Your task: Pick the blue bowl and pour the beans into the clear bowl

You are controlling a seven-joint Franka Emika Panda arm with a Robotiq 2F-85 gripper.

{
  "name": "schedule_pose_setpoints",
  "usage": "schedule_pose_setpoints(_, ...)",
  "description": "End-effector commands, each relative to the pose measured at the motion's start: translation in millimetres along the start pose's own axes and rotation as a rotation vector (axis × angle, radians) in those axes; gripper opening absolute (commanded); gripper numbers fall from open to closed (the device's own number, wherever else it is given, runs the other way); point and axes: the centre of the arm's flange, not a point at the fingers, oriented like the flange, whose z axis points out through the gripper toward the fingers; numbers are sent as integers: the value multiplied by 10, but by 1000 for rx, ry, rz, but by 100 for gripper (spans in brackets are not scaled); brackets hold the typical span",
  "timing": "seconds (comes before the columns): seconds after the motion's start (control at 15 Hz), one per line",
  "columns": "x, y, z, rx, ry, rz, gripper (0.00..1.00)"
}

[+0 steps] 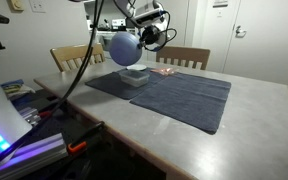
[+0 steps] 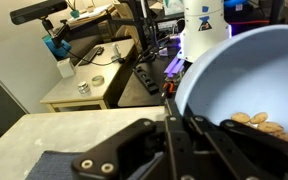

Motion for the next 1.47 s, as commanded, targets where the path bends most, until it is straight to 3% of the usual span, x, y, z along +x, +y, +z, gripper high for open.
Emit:
schedule_pose_setpoints(0.0,90,141,-340,-19,-31,-24,1)
schedule_pose_setpoints(0.73,189,216,-628,-88,-25,-5,1)
schedule_pose_setpoints(1.4,134,-143,-880,-194,18,40,1)
